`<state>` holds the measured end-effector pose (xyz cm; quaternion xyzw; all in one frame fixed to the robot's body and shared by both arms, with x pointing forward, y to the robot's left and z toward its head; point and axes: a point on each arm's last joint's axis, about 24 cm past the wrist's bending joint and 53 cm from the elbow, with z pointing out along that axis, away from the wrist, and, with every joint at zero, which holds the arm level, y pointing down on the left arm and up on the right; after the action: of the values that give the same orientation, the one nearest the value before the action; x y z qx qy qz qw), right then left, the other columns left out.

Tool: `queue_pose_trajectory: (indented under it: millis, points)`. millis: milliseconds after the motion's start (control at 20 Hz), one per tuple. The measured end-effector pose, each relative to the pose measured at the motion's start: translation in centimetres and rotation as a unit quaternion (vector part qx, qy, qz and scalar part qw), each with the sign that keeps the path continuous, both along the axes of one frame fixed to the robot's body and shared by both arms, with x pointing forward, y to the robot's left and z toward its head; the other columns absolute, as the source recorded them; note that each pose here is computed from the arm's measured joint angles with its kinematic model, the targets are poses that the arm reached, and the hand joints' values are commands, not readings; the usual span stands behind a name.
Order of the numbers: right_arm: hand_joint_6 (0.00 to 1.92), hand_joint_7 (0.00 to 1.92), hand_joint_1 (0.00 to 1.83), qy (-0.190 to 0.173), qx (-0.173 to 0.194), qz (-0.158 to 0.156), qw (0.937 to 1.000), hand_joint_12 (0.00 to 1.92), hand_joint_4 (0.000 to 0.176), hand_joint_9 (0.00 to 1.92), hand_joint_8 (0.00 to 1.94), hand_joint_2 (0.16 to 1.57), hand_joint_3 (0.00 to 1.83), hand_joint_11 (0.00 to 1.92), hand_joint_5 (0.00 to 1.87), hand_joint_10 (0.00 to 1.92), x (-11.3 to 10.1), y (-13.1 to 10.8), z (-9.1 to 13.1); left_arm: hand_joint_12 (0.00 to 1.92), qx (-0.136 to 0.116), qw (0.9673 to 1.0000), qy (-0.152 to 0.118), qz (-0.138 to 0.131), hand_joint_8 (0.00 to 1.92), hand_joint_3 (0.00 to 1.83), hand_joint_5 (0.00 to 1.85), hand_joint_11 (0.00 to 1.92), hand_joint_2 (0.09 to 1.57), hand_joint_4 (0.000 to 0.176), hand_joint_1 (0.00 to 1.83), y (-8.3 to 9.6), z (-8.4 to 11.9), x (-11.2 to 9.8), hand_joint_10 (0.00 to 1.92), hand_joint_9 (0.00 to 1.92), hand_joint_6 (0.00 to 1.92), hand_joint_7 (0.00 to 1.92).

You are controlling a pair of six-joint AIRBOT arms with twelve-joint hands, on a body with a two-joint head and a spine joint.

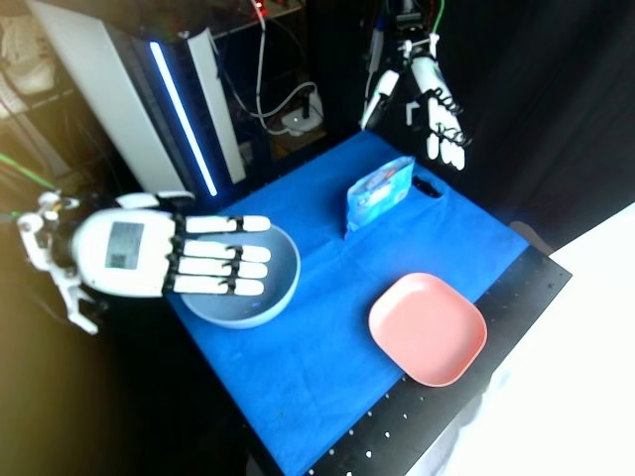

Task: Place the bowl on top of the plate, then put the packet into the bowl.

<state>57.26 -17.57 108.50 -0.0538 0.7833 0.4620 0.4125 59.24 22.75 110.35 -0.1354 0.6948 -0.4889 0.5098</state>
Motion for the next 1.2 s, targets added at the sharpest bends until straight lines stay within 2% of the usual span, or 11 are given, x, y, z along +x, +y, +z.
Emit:
queue_pose_trajectory:
  millis: [50, 250, 400, 600, 650, 700, 750, 800, 900, 1000, 1200]
  points:
    - [0.01, 0.20, 0.64, -0.005, -0.015, 0.006, 0.9999, 0.13, 0.034, 0.22, 0.01, 0.94, 0.01, 0.26, 0.15, 0.02, 0.3, 0.3, -0.1, 0.24, -0.001, 1.0000, 0.002, -0.002, 0.00, 0.00, 0.22, 0.00, 0.97, 0.025, 0.67, -0.1, -0.1, -0.1, 0.00, 0.08, 0.00, 0.14]
    - [0.01, 0.43, 0.69, -0.014, -0.048, 0.025, 0.9985, 0.24, 0.027, 0.52, 0.01, 1.10, 0.00, 0.43, 0.25, 0.03, 1.0, 1.4, -1.1, 0.31, -0.002, 1.0000, 0.003, -0.004, 0.00, 0.00, 0.22, 0.00, 0.95, 0.087, 0.57, -0.1, -0.2, 0.0, 0.00, 0.05, 0.00, 0.15]
    - [0.00, 0.55, 0.89, -0.007, -0.061, 0.028, 0.9978, 0.84, 0.000, 0.62, 0.00, 1.10, 0.00, 0.33, 0.44, 0.01, 0.8, 1.5, -2.0, 0.32, -0.006, 1.0000, 0.005, 0.000, 0.00, 0.00, 0.21, 0.00, 0.93, 0.095, 0.51, 0.0, -0.2, 0.1, 0.01, 0.06, 0.00, 0.15]
    - [0.03, 0.71, 0.90, -0.007, -0.061, 0.018, 0.9979, 1.04, 0.000, 0.73, 0.01, 1.16, 0.00, 0.29, 0.79, 0.02, 1.5, 1.0, -2.1, 0.35, -0.008, 1.0000, 0.003, -0.003, 0.00, 0.01, 0.21, 0.00, 0.95, 0.087, 0.51, -0.1, -0.1, 0.0, 0.00, 0.07, 0.00, 0.16]
    - [0.96, 0.80, 0.98, -0.008, -0.055, 0.018, 0.9983, 1.01, 0.025, 0.78, 0.00, 1.19, 0.00, 0.36, 0.83, 0.02, 1.6, 1.2, -2.1, 0.36, -0.009, 1.0000, 0.003, -0.002, 0.00, 0.00, 0.21, 0.00, 0.95, 0.095, 0.51, -0.1, -0.1, 0.0, 0.00, 0.06, 0.00, 0.15]
    - [1.18, 0.88, 0.96, -0.008, -0.050, 0.019, 0.9985, 1.02, 0.098, 0.83, 0.02, 1.20, 0.00, 0.39, 0.82, 0.04, 1.7, 1.5, -2.2, 0.40, -0.010, 0.9999, 0.004, -0.002, 0.00, 0.00, 0.22, 0.00, 0.96, 0.092, 0.51, -0.1, -0.1, 0.0, 0.00, 0.08, 0.00, 0.16]
    - [0.63, 0.98, 0.77, -0.008, -0.044, 0.019, 0.9988, 1.04, 0.000, 0.91, 0.02, 1.24, 0.00, 0.44, 0.91, 0.05, 1.7, 1.7, -2.1, 0.47, -0.013, 0.9999, 0.004, -0.001, 0.00, 0.00, 0.23, 0.00, 0.97, 0.085, 0.50, -0.2, -0.1, 0.0, 0.00, 0.10, 0.00, 0.18]
    - [0.34, 1.05, 0.66, -0.011, -0.038, 0.021, 0.9990, 1.06, 0.000, 0.97, 0.01, 1.30, 0.00, 0.51, 1.03, 0.04, 1.7, 2.0, -1.9, 0.48, -0.015, 0.9999, 0.006, -0.002, 0.00, 0.00, 0.23, 0.00, 0.97, 0.082, 0.50, -0.3, -0.3, -0.1, 0.00, 0.11, 0.00, 0.18]
    - [0.12, 1.12, 0.54, -0.012, -0.029, 0.024, 0.9992, 1.07, 0.000, 1.02, 0.00, 1.35, 0.00, 0.53, 1.15, 0.01, 1.7, 2.5, -1.8, 0.42, -0.014, 0.9999, 0.007, -0.006, 0.00, 0.00, 0.22, 0.00, 0.97, 0.087, 0.50, -0.5, -0.4, -0.2, 0.00, 0.09, 0.00, 0.17]
    - [0.13, 1.22, 0.41, -0.017, -0.024, 0.026, 0.9992, 1.05, 0.000, 1.09, 0.02, 1.38, 0.00, 0.62, 1.30, 0.02, 1.8, 2.8, -1.4, 0.37, -0.016, 0.9998, 0.006, -0.003, 0.00, 0.00, 0.22, 0.00, 0.97, 0.100, 0.53, -0.4, -0.3, -0.1, 0.00, 0.08, 0.00, 0.16]
    - [0.29, 1.47, 0.36, -0.022, -0.010, 0.026, 0.9994, 1.03, 0.000, 1.34, 0.02, 1.35, 0.00, 0.84, 1.38, 0.04, 2.0, 3.1, -0.8, 0.47, -0.018, 0.9998, 0.006, -0.003, 0.00, 0.00, 0.23, 0.00, 0.98, 0.092, 0.51, -0.4, -0.2, -0.1, 0.00, 0.11, 0.00, 0.19]
